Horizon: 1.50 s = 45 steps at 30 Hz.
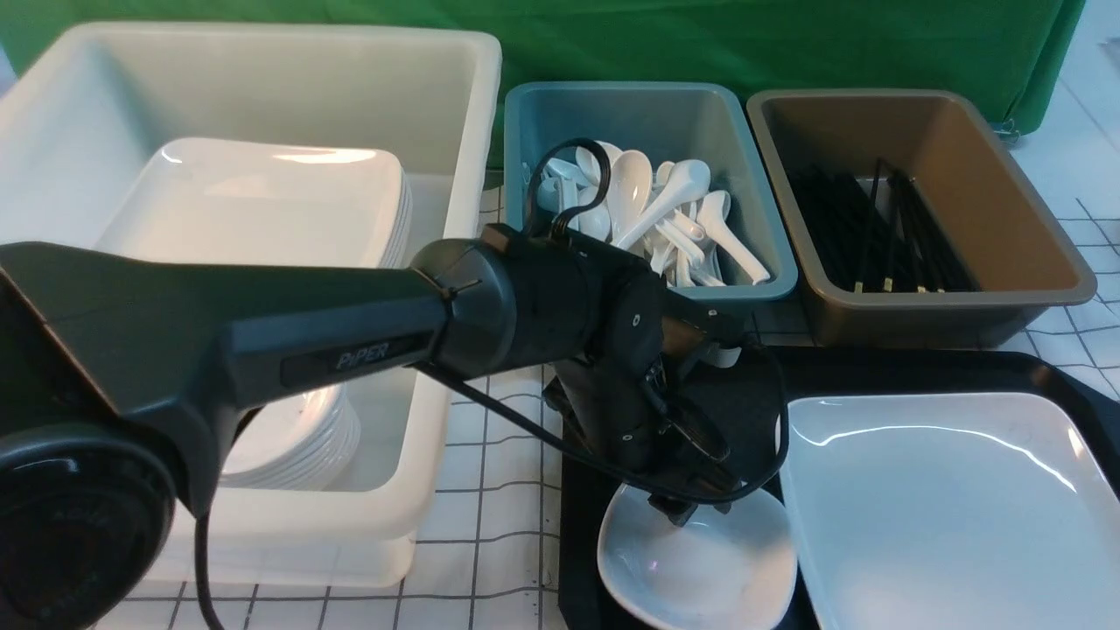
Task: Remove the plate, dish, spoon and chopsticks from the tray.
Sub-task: Use the left arm to grab a small plate from the dinner plate, then use the left arm to put the small plate into the large storage box on the left
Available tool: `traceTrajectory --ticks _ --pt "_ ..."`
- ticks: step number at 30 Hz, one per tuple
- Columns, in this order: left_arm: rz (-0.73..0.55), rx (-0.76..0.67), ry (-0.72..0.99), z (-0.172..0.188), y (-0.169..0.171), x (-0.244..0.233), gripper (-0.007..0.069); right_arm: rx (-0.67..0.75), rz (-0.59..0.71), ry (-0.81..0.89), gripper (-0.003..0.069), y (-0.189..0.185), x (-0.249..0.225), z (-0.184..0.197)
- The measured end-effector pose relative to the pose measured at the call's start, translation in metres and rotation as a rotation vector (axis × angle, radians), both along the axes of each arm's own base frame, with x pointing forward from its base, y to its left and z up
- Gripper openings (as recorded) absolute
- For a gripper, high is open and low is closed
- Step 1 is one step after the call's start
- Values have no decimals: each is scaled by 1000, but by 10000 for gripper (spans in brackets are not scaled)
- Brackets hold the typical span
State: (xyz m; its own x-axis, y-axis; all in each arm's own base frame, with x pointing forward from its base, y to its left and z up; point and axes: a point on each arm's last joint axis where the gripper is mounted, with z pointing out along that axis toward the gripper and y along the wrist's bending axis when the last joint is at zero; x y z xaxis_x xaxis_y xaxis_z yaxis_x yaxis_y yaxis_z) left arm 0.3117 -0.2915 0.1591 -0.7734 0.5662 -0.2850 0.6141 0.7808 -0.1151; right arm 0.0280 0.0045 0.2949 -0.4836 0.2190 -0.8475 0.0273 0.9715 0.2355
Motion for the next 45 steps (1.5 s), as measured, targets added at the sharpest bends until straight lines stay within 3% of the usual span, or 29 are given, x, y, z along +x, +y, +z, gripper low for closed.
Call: traceTrajectory --ticks 10,13,18,21,26,31,35,38,42,45 --pt "5 20 71 0 1 -6 437 0 0 0 239 0 0 0" --pt "19 5 94 0 0 -7 383 0 0 0 239 0 0 0" --pt "19 -18 141 -2 -2 -11 171 0 0 0 239 0 0 0" --pt "17 -26 140 6 -1 -12 129 0 0 1 239 0 0 0" --pt "-12 -57 37 51 7 -17 20 0 0 4 239 0 0 0" --pt "-13 -125 -49 96 16 -26 13 -1 1 4 239 0 0 0" --pt "-14 -230 -180 158 34 -44 12 -3 2 8 239 0 0 -1" --pt "-32 -252 -329 201 55 -60 11 -3 2 8 239 0 0 -1" --pt "-30 -166 -472 240 96 -78 11 -4 2 9 239 0 0 -1" --pt "78 -61 -493 259 144 -85 11 -4 2 9 239 0 0 -2"
